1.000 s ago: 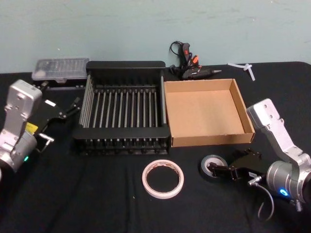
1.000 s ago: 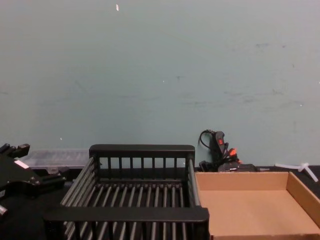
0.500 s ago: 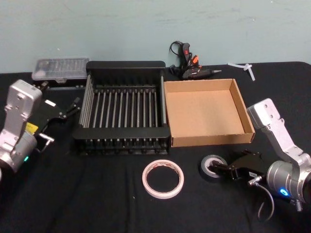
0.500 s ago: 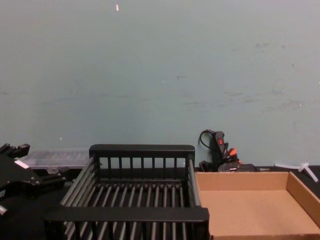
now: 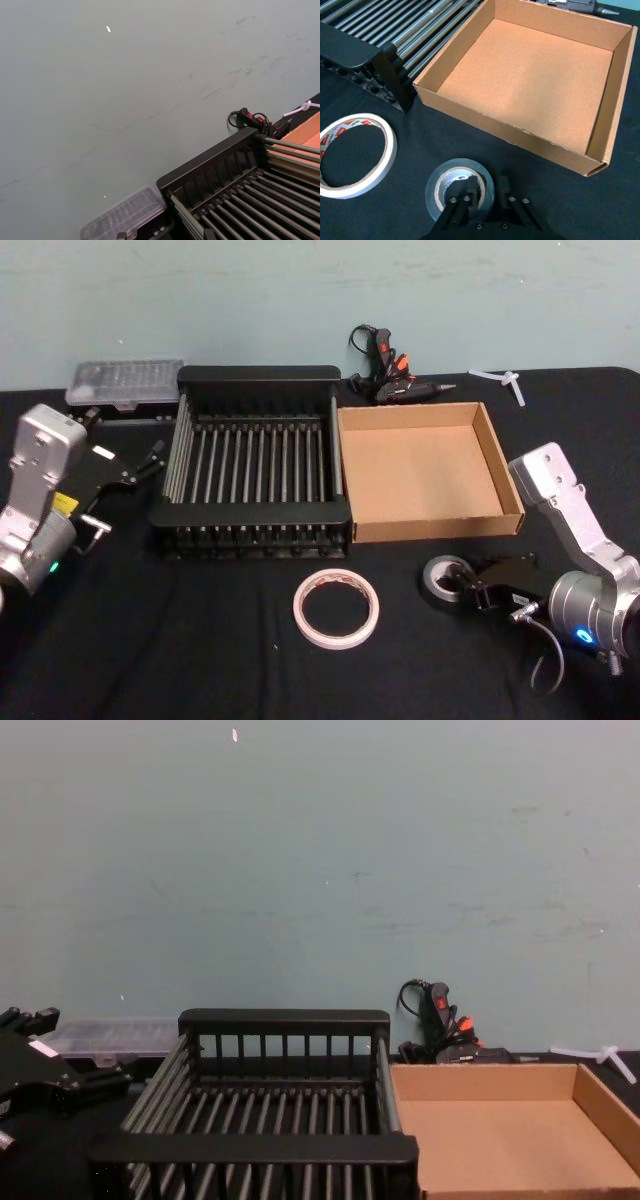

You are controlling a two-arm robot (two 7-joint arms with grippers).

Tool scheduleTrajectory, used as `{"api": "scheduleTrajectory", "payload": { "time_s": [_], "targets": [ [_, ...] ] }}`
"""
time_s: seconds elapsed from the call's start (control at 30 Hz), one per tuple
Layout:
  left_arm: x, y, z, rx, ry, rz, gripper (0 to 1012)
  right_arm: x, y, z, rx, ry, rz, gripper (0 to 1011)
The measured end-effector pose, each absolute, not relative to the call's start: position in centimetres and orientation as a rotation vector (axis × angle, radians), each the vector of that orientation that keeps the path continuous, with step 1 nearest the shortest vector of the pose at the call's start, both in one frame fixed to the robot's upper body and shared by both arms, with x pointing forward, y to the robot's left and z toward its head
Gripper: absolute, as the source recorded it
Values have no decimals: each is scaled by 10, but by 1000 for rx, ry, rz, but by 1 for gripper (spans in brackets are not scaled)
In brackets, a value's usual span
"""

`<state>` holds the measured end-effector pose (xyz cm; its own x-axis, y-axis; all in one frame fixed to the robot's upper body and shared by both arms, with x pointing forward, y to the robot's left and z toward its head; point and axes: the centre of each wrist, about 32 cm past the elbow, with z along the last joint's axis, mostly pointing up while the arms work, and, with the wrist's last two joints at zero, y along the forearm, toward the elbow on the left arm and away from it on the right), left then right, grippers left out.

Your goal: Pick up the white tape and place it into the black box , Pick up the silver tape and place it into the brown box.

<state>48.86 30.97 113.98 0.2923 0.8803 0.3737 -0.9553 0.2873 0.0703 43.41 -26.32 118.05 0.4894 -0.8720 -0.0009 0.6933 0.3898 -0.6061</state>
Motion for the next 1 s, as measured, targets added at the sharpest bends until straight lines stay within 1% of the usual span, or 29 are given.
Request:
{"api": "scheduleTrajectory", "payload": {
  "time_s": [0.1,0.13,0.2,0.67,0.8,1.0],
  "targets": [
    [489,310,1140,304,-285,1248,1001,434,-263,1180,-588,345,-1020,225],
    [489,310,1140,304,-285,1248,1001,434,-263,1180,-588,345,-1020,178],
    [489,310,1140,304,-285,1248,1001,434,-263,1180,-588,346,-1020,164],
    [489,310,1140,305,-285,1248,1001,434,-264,1183,-567,342,-1013,164],
    [489,310,1140,304,-285,1248,1001,433,-265,1187,-551,331,-1008,164],
    [489,310,1140,304,-285,1248,1001,432,-267,1198,-528,293,-1000,164]
  ]
}}
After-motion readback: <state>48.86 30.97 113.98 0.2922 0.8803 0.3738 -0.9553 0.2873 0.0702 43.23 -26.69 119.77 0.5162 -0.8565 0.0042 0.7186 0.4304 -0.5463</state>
